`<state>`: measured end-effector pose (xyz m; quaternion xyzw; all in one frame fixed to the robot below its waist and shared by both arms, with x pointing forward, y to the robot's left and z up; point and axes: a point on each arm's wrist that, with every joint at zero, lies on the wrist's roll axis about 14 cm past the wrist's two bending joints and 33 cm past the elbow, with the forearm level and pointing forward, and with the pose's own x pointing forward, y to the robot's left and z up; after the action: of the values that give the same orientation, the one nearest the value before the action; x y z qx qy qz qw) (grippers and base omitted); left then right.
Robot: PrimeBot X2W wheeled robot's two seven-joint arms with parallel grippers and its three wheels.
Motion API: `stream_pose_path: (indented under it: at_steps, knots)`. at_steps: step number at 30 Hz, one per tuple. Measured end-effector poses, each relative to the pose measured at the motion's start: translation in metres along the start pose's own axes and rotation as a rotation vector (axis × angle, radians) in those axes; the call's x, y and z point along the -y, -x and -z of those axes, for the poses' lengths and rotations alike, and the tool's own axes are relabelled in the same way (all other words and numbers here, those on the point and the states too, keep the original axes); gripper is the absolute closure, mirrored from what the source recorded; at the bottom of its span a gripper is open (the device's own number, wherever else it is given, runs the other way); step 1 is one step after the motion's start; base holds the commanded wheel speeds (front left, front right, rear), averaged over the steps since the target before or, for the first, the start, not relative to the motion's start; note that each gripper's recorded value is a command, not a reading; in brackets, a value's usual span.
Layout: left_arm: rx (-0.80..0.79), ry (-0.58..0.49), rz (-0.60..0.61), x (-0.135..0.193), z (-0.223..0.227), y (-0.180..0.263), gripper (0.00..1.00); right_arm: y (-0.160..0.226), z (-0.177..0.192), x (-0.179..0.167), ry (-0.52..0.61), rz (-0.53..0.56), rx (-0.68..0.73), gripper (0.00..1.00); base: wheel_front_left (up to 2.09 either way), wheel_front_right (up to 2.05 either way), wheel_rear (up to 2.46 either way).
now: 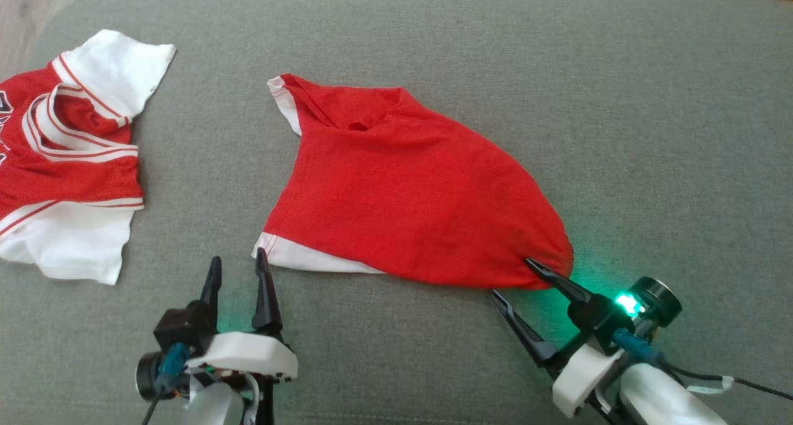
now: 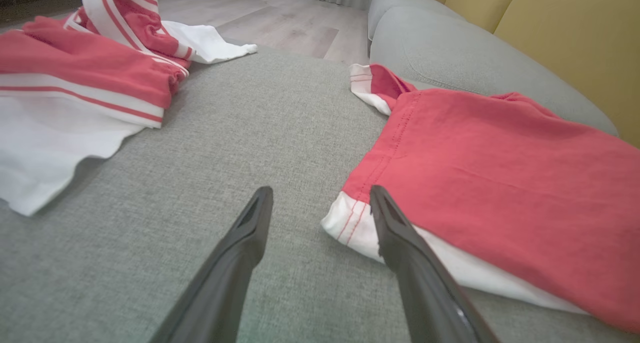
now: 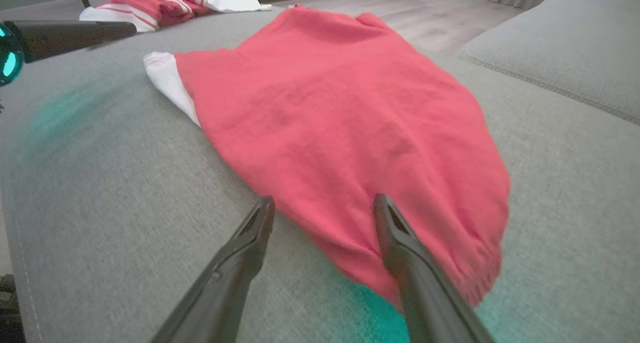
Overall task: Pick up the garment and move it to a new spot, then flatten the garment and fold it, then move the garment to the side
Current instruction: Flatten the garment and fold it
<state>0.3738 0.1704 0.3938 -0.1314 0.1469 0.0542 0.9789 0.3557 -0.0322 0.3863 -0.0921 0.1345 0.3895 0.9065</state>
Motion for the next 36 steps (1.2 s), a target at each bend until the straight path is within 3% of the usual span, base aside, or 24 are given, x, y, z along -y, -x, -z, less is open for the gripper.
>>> stream_pose_path:
  at_steps: [9,13,23,36]
  knots:
    - [-0.009,-0.001,-0.015,-0.005,0.004,0.004,0.0,-0.014,-0.003,0.009,0.028,-0.005,-0.004,0.02,0.0,0.0,0.0]
    - [-0.009,-0.001,-0.015,-0.005,0.003,0.003,0.0,-0.016,-0.003,0.007,0.012,-0.006,-0.003,1.0,0.0,0.0,0.0]
    - [-0.022,-0.006,-0.002,-0.002,0.008,0.004,0.0,-0.018,-0.005,0.012,-0.033,0.015,0.007,1.0,0.0,0.0,0.0]
    - [-0.035,-0.014,-0.002,-0.003,0.012,0.009,0.0,-0.05,-0.064,0.063,-0.049,0.101,0.161,1.0,0.0,0.0,0.0]
